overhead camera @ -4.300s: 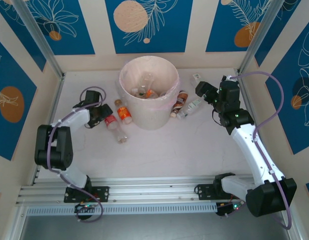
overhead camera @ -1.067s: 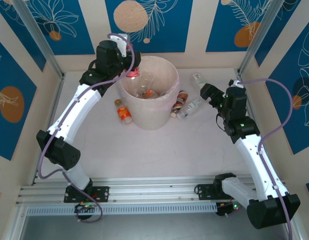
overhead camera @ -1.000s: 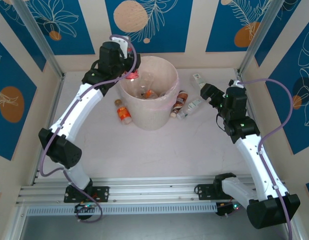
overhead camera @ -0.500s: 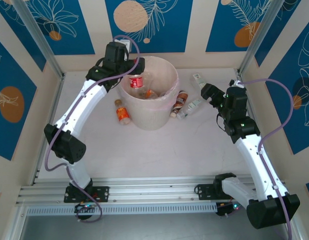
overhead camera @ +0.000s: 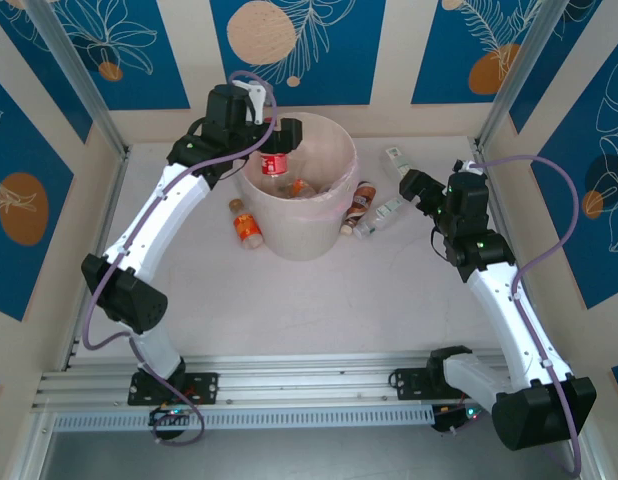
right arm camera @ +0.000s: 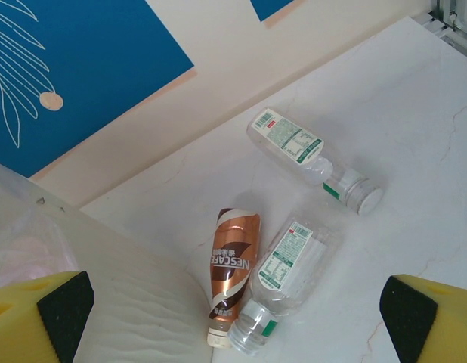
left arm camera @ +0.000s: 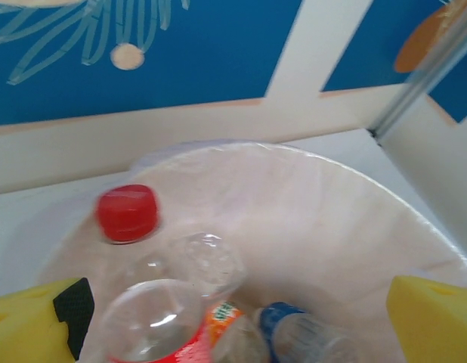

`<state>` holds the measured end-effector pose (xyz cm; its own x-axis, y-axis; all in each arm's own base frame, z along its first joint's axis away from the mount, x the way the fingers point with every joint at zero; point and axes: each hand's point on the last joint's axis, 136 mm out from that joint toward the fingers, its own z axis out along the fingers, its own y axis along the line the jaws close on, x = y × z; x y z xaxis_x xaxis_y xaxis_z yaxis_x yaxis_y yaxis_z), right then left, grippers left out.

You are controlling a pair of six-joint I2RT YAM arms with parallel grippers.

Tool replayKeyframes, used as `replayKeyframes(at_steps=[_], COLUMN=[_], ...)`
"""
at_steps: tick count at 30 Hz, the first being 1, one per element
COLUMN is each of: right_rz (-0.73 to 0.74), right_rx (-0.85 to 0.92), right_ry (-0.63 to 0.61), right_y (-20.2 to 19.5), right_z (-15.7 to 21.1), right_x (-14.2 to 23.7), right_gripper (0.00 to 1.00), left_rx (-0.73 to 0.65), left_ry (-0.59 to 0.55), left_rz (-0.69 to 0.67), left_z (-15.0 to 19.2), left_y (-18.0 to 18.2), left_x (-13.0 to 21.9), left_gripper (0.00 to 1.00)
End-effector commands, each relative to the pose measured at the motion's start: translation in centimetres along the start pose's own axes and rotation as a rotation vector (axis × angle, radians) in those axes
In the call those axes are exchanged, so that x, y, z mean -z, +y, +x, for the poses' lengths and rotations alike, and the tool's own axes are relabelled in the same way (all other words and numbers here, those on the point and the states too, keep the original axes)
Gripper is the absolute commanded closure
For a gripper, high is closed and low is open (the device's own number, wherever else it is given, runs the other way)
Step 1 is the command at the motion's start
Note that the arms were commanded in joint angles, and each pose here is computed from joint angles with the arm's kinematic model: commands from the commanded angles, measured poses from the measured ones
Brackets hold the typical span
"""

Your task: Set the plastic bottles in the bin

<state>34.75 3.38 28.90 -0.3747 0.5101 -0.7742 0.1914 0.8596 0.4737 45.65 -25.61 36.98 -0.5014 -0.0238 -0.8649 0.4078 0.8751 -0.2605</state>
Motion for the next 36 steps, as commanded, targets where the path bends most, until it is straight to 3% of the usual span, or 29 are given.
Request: replayKeyframes(at_steps=[1,7,11,22,28,36], right_rz=[0.000,0.000,0.039,-0.013,-0.066,0.001], right_rx=[0.025,0.038,0.038,0.079,0.093,0.079], right_ry=[-0.011,-0.004,0.009,0.007,0.056,0.115], right_y=[-0.1,-0.1,-0.9,-0.3,0.8,-0.4], right_z=[-0.1,-0.1,0.3,0.8,1.6,3.0], right_x=[0.0,0.1,0.0,-0.9,-1.7,-4.4], right_gripper=[0.01,0.01,0.00,0.00,0.00,0.00], left_rx=[0.051,0.086,0.079,0.038,0.018,0.025], left_ry=[0.060,0.151,0.161,0.016,-0.109,-0.252], left_rz=[0.107,0.066,0.093,0.291,0.171,-0.045], left_z=[1.5,3.7,3.5,-1.2,-2.0,-1.1], left_y=[-2.5,-1.6,-2.6,-6.8,-4.5,0.2], left_x=[-2.5,-6.4,-6.2,0.7,4.5,10.1], left_gripper=[0.00,0.00,0.00,0.00,0.00,0.00])
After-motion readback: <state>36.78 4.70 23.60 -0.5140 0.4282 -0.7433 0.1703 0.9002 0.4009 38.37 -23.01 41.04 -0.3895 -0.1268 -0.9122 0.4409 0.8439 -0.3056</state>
